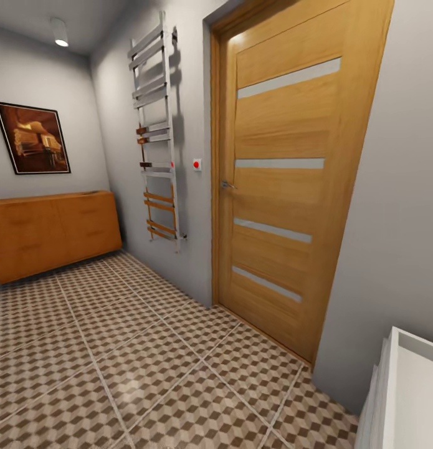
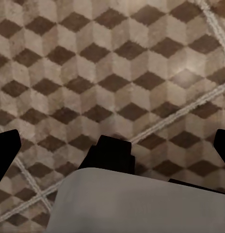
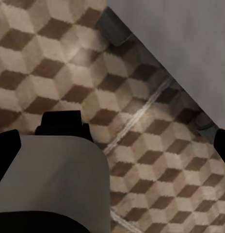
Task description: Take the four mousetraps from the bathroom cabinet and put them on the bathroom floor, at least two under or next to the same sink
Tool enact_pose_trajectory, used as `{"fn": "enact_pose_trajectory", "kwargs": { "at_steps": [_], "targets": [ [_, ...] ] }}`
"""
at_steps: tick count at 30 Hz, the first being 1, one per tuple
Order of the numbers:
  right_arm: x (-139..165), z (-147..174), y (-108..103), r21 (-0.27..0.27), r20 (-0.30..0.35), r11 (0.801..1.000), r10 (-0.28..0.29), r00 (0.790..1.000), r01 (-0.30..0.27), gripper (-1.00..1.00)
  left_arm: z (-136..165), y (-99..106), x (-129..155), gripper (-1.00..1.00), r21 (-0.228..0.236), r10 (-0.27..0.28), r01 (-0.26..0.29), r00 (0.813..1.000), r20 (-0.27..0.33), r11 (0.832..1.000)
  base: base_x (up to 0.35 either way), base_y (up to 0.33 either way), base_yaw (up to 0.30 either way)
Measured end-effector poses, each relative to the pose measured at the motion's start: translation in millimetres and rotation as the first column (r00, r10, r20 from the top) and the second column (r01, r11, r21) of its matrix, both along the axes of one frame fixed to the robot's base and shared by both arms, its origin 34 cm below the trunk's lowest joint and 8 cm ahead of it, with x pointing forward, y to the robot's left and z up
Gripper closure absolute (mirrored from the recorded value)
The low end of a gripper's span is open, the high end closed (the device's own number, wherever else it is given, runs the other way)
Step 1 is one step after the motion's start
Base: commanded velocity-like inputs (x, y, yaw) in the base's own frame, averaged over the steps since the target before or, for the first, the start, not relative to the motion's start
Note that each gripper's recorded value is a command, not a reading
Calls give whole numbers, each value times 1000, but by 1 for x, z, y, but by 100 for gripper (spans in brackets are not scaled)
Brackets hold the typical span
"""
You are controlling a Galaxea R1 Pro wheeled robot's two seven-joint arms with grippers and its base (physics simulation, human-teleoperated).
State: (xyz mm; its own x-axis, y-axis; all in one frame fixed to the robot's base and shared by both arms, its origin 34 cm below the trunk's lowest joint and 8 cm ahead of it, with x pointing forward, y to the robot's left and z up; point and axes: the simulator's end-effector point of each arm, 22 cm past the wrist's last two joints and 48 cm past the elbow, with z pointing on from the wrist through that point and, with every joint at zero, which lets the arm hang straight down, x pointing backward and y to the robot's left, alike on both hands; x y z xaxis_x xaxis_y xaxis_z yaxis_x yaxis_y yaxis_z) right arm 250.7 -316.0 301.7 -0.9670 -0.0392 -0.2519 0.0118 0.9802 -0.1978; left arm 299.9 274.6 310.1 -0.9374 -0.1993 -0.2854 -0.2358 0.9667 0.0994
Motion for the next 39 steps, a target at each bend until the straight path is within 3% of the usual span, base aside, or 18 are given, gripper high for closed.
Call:
{"fn": "enact_pose_trajectory", "kwargs": {
  "at_steps": [18,39],
  "targets": [
    [-1,-1,6,8,-8,1000,0,1000,0,-100,0,0,0,-100,0,0,0,1000,0,1000,0,0,158],
    [-1,-1,9,6,-5,1000,-1,1000,1,-100,0,0,0,-100,0,0,0,1000,0,1000,0,0,270]
  ]
}}
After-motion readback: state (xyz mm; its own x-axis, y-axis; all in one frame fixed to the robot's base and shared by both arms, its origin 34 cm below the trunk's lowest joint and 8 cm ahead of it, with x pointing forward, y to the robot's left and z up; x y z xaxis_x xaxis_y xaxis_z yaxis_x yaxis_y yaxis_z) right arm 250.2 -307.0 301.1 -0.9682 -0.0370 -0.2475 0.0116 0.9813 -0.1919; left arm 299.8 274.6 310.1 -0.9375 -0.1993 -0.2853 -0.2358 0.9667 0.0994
